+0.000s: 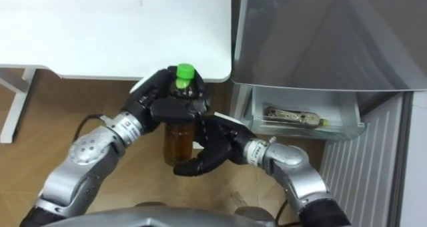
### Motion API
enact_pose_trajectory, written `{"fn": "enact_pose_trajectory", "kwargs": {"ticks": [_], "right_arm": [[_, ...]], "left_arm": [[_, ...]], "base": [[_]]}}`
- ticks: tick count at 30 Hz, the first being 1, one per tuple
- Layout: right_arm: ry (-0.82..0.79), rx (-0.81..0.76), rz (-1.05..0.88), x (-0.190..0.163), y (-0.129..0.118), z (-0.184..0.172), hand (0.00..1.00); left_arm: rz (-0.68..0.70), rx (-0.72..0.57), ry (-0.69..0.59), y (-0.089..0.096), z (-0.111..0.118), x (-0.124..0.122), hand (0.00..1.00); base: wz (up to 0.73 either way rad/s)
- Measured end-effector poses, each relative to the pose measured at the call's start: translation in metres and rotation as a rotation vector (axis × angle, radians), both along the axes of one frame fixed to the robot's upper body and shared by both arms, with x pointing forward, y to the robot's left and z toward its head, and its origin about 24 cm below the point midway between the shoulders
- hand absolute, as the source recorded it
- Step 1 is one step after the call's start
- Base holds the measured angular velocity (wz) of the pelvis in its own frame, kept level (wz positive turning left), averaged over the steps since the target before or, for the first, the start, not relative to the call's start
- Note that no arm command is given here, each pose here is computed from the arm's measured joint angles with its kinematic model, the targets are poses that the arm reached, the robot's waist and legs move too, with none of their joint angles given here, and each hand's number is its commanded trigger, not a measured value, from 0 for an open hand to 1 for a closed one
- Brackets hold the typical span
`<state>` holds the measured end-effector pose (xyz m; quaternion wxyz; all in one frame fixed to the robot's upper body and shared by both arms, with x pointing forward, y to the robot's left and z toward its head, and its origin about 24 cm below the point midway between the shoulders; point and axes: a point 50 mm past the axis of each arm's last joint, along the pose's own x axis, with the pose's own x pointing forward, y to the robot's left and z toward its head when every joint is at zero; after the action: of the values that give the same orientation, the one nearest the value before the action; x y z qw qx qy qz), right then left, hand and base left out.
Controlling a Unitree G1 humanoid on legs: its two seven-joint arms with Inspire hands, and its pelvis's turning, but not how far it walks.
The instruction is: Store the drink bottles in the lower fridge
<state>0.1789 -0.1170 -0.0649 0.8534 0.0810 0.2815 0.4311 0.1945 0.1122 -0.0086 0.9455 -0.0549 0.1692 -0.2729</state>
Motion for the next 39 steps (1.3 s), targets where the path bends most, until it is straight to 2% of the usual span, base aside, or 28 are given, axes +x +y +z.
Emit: {"fn": "enact_pose_trajectory", "kwargs": {"ticks": [19,20,21,22,39], "right_arm": [[0.021,0.045,0.009,-0.001,0.005,0.003,0.0],[0.029,0.055,0.004,-0.002,0.005,0.003,0.25],[0.035,0.063,-0.002,-0.002,0.004,0.003,0.74],[0.04,0.071,-0.008,-0.002,0.004,0.003,1.0],[0.042,0.061,0.001,-0.004,0.002,0.002,1.0]], "left_arm": [[-0.012,-0.011,-0.011,-0.004,0.001,-0.001,1.0],[-0.013,-0.012,-0.011,-0.004,0.001,-0.001,1.0],[-0.014,-0.014,-0.015,-0.005,0.001,-0.001,1.0],[-0.016,-0.015,-0.017,-0.005,0.001,-0.001,1.0],[-0.054,-0.083,0.005,-0.012,0.001,-0.004,1.0]], "base": [[-0.02],[0.0],[0.0],[0.0],[0.0]]}}
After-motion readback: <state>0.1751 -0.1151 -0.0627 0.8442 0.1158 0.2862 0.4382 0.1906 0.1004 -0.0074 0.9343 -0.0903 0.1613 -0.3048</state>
